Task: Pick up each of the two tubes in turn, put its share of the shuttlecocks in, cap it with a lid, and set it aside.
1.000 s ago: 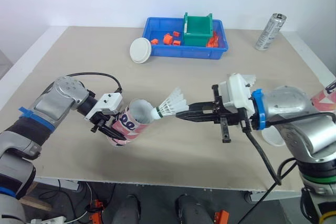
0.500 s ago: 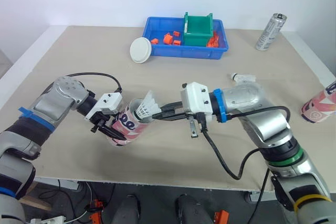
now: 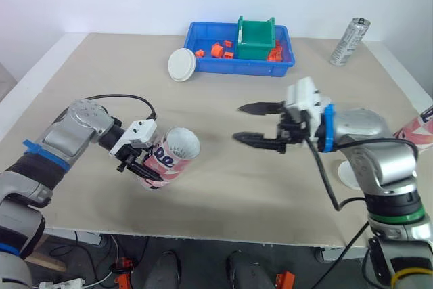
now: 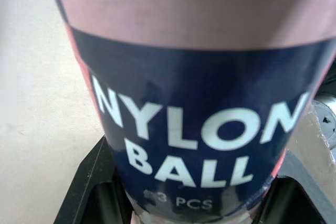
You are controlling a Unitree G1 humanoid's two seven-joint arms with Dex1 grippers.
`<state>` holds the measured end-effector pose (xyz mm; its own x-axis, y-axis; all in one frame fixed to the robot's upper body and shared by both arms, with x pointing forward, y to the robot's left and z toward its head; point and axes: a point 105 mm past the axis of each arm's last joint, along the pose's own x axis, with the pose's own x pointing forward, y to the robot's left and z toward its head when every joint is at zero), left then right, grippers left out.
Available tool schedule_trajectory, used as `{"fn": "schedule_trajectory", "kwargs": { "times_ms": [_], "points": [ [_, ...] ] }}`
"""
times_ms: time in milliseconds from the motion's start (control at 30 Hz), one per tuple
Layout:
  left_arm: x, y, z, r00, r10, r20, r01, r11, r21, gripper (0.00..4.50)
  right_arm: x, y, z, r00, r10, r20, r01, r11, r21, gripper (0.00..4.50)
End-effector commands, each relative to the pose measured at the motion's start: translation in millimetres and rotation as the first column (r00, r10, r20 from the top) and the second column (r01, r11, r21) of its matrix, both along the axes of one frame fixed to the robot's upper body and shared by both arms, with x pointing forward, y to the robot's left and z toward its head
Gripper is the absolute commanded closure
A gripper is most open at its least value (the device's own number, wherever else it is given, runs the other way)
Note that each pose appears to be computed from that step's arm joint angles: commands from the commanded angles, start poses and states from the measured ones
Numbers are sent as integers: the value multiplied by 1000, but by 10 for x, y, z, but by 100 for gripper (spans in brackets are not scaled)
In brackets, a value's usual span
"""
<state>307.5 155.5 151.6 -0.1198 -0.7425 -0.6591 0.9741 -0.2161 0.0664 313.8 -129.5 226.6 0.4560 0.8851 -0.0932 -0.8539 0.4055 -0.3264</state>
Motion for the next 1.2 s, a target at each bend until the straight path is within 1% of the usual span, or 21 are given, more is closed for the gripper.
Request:
{"fn": "schedule_trajectory", "kwargs": {
  "times_ms": [33,67,167,233,300,400,600,700,933,1133,1200],
  "points": [
    [-50,27,-5,1000,2,-5,-2,1000,-3,229,143,-644,-175,942,-336,-9,336,941,43,112],
    [-55,31,-11,1000,3,-6,-3,1000,-2,229,186,-848,-250,901,-435,-6,434,900,45,112],
    [-55,19,-18,1000,2,-5,-2,1000,-5,229,314,-1191,-311,800,-599,36,596,800,64,112],
    [-48,-11,-20,1000,-5,-2,5,1000,-9,229,427,-1339,-364,737,-673,65,671,740,56,112],
    [-44,-37,-15,1000,-11,-1,11,1000,-13,229,520,-1415,-432,700,-710,78,709,704,38,112],
    [-42,-50,-10,1000,-15,1,15,1000,-14,229,658,-1429,-461,692,-718,80,717,696,39,112],
    [-46,-42,-12,1000,-14,1,14,1000,-11,229,836,-1376,-469,702,-707,90,708,706,25,112],
    [-52,-46,-14,1000,-14,0,14,1000,-12,229,921,-1435,-533,675,-733,80,735,678,13,112],
    [-52,-45,-12,1000,-13,0,12,1000,-14,229,1076,-1434,-680,670,-742,10,742,670,12,112],
    [-46,-44,-5,1000,-10,2,11,1000,-15,229,1223,-1404,-698,647,-762,-21,763,646,20,112],
    [-43,-45,0,1000,-10,4,10,1000,-16,229,1265,-1388,-703,635,-772,-24,772,635,15,163]
  ]
}}
